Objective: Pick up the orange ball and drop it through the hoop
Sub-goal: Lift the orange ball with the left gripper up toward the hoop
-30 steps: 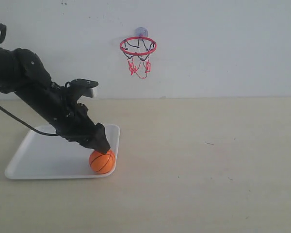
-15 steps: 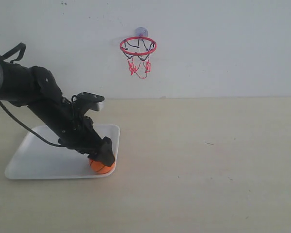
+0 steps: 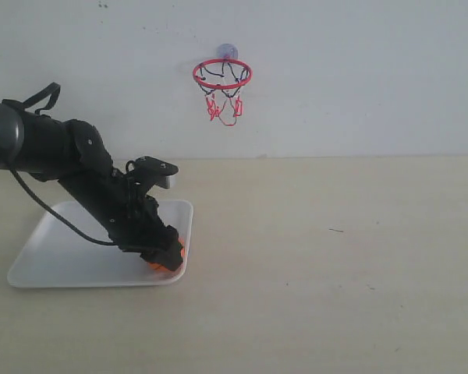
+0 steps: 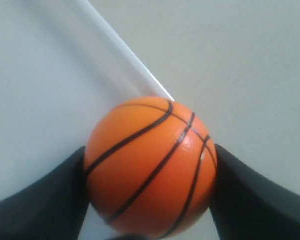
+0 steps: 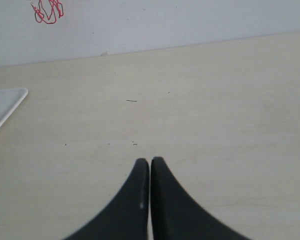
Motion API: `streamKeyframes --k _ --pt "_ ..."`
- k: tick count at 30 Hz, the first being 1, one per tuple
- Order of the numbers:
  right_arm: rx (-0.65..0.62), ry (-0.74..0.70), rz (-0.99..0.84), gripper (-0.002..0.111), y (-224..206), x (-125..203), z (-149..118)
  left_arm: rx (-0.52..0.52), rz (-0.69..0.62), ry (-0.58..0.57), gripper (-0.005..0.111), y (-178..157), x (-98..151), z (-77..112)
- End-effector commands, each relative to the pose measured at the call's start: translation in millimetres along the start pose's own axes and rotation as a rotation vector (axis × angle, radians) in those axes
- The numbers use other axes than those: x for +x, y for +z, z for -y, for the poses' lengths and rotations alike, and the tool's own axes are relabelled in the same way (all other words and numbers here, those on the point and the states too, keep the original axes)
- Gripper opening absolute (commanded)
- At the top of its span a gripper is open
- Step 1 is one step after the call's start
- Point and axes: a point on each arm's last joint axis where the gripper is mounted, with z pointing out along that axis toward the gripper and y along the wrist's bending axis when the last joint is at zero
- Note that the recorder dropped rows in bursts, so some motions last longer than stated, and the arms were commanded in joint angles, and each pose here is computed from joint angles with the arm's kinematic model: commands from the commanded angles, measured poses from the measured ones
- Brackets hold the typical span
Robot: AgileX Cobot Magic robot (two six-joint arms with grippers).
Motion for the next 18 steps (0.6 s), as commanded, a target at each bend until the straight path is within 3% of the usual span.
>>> streamKeyframes --k 1,3,10,14,18 --pt "0.000 -0.007 0.018 0.000 -0.5 -1.6 0.0 -0.034 0.054 0.015 0.014 -5.3 -7.7 -0.5" --pt "0.000 -0.007 0.018 0.000 -0.5 -1.6 0.0 -0.048 0.088 0.019 0.004 -14.5 -14.4 -1.3" --pt "0.000 -0.007 0.018 0.000 -0.5 -1.6 0.0 -0.007 0.282 -0.090 0.004 -56.4 -41.4 -21.7" --pt "0.000 -0.007 0.018 0.000 -0.5 -1.6 0.0 0.121 0.495 -0.100 0.004 -91.6 -61.8 -39.1" --pt "0.000 -0.007 0.018 0.000 -0.5 -1.6 0.0 0.162 0.717 -0.141 0.004 -123.8 -82.0 -58.0"
